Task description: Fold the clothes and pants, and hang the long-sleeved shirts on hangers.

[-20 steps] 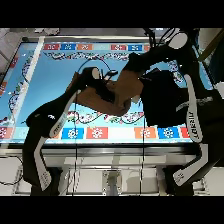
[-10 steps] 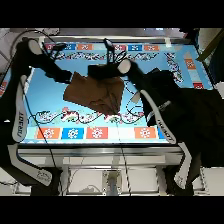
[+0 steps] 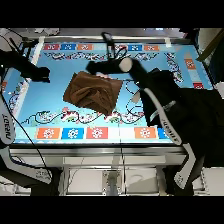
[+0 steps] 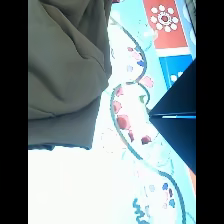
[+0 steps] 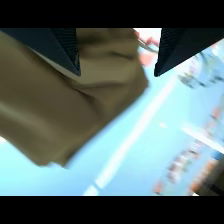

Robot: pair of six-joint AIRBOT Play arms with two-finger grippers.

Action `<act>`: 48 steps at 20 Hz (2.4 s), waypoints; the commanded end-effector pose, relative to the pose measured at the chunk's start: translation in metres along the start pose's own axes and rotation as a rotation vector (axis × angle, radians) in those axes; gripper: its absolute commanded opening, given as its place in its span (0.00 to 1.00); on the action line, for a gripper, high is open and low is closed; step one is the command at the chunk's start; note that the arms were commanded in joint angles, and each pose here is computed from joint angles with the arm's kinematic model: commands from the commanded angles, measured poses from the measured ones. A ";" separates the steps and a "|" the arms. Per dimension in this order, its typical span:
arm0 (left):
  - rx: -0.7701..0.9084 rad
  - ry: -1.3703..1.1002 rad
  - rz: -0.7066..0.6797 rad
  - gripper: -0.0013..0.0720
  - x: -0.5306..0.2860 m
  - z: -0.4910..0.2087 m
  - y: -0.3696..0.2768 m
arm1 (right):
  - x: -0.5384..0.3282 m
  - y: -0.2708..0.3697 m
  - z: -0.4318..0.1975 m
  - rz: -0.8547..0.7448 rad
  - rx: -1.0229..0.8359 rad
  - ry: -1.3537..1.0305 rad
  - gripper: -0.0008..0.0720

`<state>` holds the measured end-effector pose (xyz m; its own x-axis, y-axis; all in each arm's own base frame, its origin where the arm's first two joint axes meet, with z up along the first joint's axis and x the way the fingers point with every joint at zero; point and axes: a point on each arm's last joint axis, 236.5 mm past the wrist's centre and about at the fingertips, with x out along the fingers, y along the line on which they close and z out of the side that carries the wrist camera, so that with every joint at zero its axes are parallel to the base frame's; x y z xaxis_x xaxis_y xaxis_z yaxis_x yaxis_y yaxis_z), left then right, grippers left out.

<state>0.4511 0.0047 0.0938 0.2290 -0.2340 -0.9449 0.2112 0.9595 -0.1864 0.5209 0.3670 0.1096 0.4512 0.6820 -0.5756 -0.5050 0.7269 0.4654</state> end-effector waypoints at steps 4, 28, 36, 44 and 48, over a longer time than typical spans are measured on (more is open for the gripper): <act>-0.012 0.004 -0.003 0.03 -0.003 -0.003 0.003 | -0.086 -0.162 -0.109 -0.208 0.361 0.435 0.87; -0.008 -0.003 -0.032 0.03 -0.003 -0.002 -0.004 | 0.057 -0.060 -0.094 0.259 0.670 0.243 0.05; -0.007 0.013 -0.061 0.03 -0.003 -0.005 -0.011 | -0.132 -0.147 0.050 0.146 0.513 -0.070 0.05; -0.062 0.013 -0.060 0.03 -0.003 -0.005 -0.011 | -0.382 -0.260 -0.017 -0.138 0.668 -0.077 0.05; -0.081 0.014 -0.060 0.03 -0.003 -0.005 -0.011 | -0.487 -0.293 -0.115 -0.527 0.836 0.035 0.05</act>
<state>0.4436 -0.0037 0.0974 0.2048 -0.2900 -0.9349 0.1615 0.9520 -0.2599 0.4482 -0.1180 0.1931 0.5599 0.4553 -0.6922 0.2005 0.7361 0.6464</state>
